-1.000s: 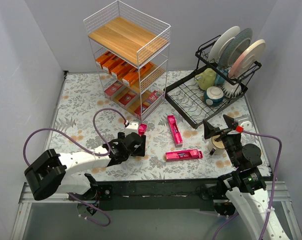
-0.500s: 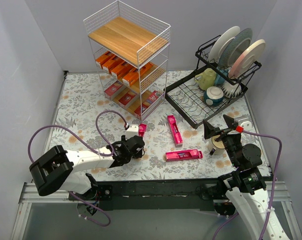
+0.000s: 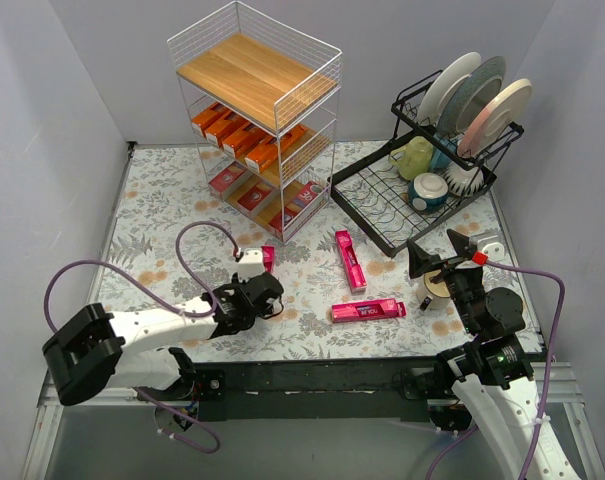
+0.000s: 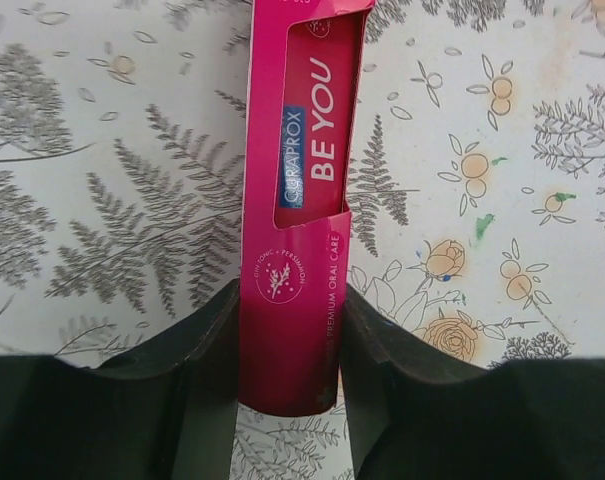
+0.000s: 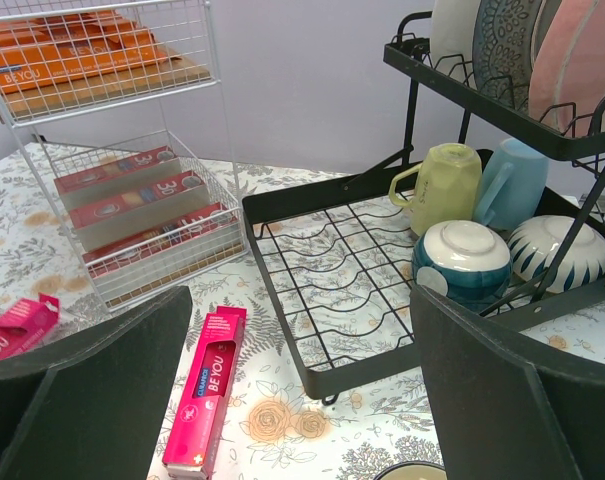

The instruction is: Place and organize the toothpastes onto the shelf

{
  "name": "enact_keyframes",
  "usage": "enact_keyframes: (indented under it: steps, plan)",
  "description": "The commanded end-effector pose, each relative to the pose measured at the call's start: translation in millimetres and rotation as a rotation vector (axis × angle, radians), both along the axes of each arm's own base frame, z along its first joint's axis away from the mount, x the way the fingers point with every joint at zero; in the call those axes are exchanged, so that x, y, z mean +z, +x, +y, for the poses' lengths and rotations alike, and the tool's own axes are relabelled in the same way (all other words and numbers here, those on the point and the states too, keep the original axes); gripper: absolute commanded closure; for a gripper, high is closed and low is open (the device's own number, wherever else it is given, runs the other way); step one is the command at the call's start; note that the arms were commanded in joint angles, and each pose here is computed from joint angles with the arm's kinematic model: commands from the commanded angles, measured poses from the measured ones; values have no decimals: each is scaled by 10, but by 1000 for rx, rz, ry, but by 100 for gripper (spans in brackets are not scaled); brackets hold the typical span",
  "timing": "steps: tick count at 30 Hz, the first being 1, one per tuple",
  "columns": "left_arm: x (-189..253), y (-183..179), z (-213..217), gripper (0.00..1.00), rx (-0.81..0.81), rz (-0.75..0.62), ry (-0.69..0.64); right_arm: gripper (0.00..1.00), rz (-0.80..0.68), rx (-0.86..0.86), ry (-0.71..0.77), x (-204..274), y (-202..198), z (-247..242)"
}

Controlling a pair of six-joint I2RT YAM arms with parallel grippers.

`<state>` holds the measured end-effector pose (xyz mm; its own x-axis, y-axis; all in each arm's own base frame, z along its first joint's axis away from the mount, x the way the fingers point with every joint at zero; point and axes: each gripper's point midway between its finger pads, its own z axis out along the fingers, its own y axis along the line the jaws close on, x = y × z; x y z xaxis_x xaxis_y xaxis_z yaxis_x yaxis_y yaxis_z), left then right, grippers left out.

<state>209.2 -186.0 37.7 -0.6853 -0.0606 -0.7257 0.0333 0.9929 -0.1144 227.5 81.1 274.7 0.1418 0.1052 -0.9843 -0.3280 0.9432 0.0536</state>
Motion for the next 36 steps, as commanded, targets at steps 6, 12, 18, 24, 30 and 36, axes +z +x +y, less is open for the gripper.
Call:
enact_keyframes:
  steps: [6,12,18,24,30,36]
  plan:
    - [1071,391,551,72,249,-218,-21,2,-57,6,16,178,-22,8]
    - [1949,755,994,71,259,-361,-10,2,-65,-6,11,204,-33,-21]
    - [3093,1252,1180,69,163,-505,20,1,-61,-34,-6,209,-22,-72]
    - [4376,1755,1039,68,19,-687,34,1,-53,-43,-2,167,-16,-88]
    - [4883,2182,733,68,-160,-782,53,1,-36,-34,-9,126,2,-63]
    - [4938,2609,694,66,-252,-829,49,1,-8,-44,-7,50,18,-75]
